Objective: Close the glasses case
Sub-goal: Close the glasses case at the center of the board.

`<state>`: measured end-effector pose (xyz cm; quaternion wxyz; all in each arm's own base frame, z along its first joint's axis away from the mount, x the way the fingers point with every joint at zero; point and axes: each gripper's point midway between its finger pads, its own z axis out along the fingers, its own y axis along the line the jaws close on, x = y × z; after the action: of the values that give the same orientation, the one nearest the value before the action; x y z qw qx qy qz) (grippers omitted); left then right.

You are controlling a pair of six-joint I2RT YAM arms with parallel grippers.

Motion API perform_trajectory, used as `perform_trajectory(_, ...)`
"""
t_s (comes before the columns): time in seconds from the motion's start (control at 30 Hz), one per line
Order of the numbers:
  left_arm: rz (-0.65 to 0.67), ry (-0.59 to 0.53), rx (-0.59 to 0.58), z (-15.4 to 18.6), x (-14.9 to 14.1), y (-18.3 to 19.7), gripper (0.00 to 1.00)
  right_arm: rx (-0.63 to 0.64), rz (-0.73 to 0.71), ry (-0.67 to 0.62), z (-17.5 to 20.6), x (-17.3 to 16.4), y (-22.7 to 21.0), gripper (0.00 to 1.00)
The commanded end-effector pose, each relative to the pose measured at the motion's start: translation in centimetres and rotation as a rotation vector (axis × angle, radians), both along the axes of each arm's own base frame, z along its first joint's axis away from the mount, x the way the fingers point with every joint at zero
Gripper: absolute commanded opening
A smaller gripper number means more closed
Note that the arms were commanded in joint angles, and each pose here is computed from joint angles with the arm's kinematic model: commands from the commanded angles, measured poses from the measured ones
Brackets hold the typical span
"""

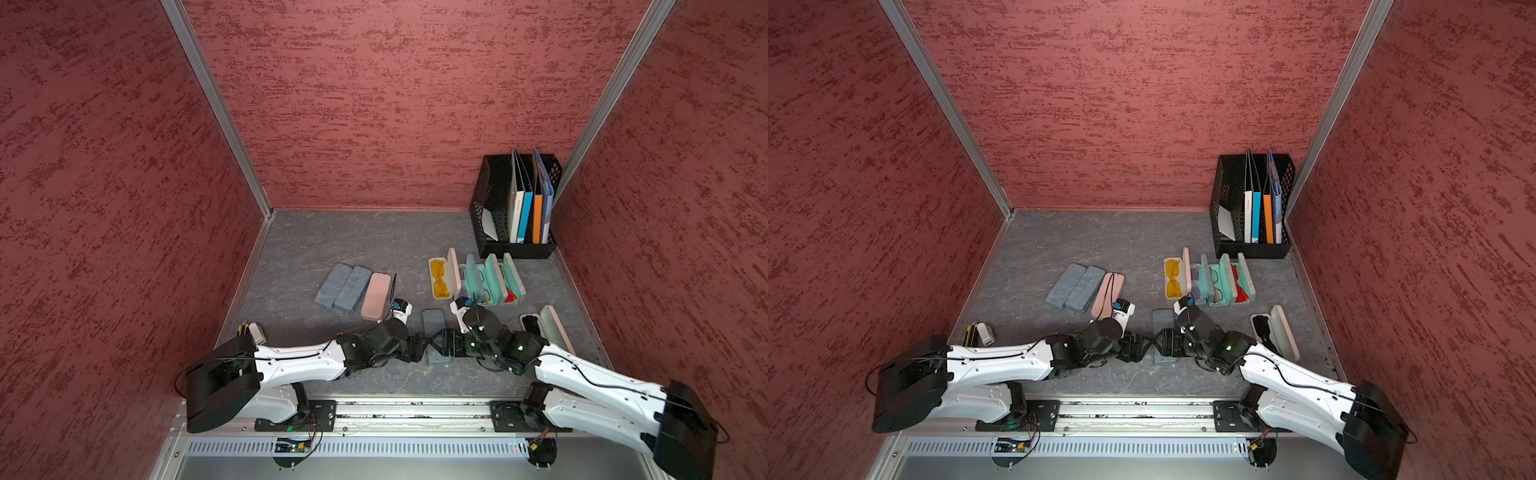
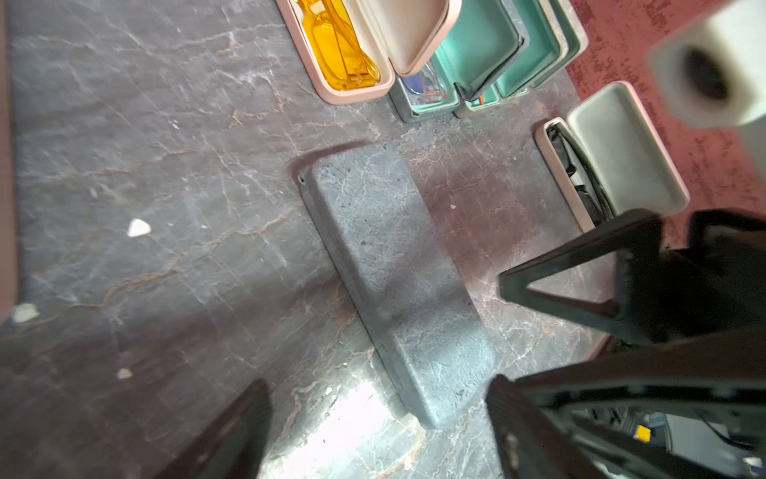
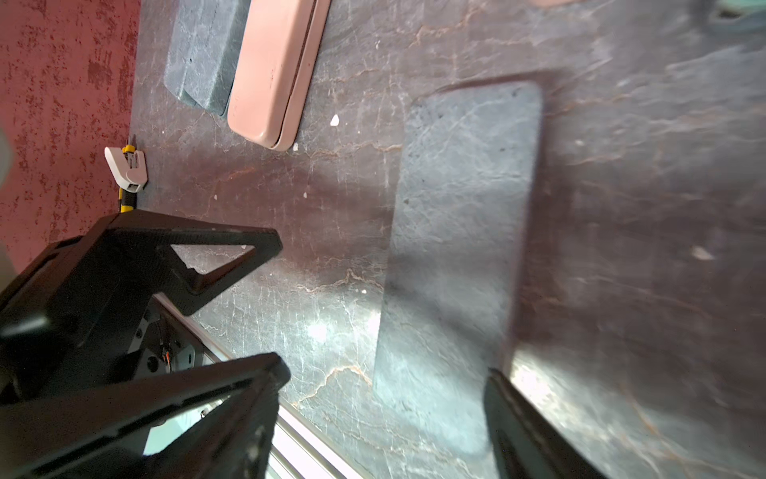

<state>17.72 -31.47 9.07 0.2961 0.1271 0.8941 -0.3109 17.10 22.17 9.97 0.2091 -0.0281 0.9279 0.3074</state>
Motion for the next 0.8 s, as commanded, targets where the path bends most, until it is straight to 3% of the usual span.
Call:
perform_trajectory(0.0, 0.002, 0.026, 0.033, 0.4, -0.4, -0.3, 0.91, -0.040, -0.064, -0.057, 1.9, 0.7, -2.4, 0.85)
perform_trajectory(0.17, 0.029, 0.073, 0.110, -0.5, -0.1, -0.3, 1.00, -0.034, -0.128, -0.112, 3.9, 0.1, -5.6, 0.98)
perform_trajectory(0.43, 0.011, 0.173, 0.238, -2.8, 0.1, -2.3, 1.00, -0.026, -0.180, -0.163, 5.7, -1.4, -8.6, 0.98)
perform_trajectory(0.77, -0.033, 0.251, 0.368, -5.4, 0.1, -4.8, 1.00, 0.038, -0.158, -0.160, 6.2, -2.9, -8.8, 0.98)
